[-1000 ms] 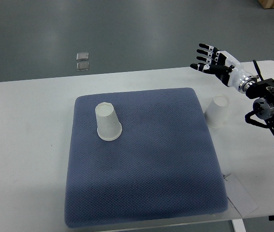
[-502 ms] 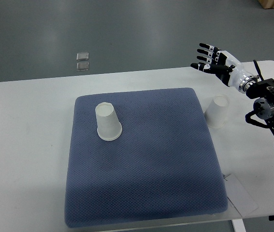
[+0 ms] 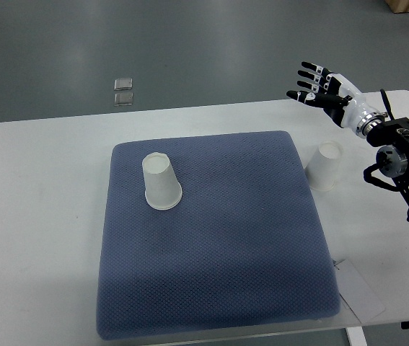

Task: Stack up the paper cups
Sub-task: 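Raise the right hand and open its fingers above the second cup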

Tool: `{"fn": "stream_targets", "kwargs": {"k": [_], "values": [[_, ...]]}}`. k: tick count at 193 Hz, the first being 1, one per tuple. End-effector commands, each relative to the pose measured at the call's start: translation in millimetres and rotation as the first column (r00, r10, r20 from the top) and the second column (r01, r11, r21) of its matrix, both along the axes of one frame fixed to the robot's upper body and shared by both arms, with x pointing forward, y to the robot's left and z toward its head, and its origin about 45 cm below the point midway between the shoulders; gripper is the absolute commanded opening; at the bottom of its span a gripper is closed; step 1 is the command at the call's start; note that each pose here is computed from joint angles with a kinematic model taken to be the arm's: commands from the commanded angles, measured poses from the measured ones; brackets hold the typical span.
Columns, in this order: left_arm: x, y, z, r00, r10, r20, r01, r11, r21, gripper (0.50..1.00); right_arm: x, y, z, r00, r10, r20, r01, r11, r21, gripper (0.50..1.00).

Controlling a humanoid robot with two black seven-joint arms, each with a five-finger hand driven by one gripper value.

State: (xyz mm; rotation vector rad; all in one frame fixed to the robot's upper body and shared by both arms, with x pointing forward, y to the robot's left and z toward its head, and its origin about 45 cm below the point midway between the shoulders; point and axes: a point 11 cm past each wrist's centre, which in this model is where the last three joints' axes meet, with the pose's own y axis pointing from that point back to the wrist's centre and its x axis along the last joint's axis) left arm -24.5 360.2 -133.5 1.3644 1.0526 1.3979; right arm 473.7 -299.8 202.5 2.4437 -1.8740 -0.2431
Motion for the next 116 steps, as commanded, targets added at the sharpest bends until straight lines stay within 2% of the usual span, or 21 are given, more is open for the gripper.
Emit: {"fn": "stream_targets", "kwargs": {"k": [1,44,116], "values": [[-0.4,0.0,0.0,1.000,0.000,-0.001,0.000,1.000,0.000,1.000,-0.2,-1.0,0.9,1.000,0.005,0.002,-0.005,1.000,0.001,0.915],[-0.4,0.0,0.0,1.000,0.000,-0.001,0.000,1.000,0.000,1.000,0.3,-3.7,5.7,0.999,-0.003,0.038,0.003,1.000,0.014,0.915],[-0.2,0.0,0.0,1.000,0.000,0.001,0.000,1.000,0.000,1.000,-0.8,-6.2,1.5,0.999,-0.023,0.031,0.023,1.000,-0.013,0.915]]}}
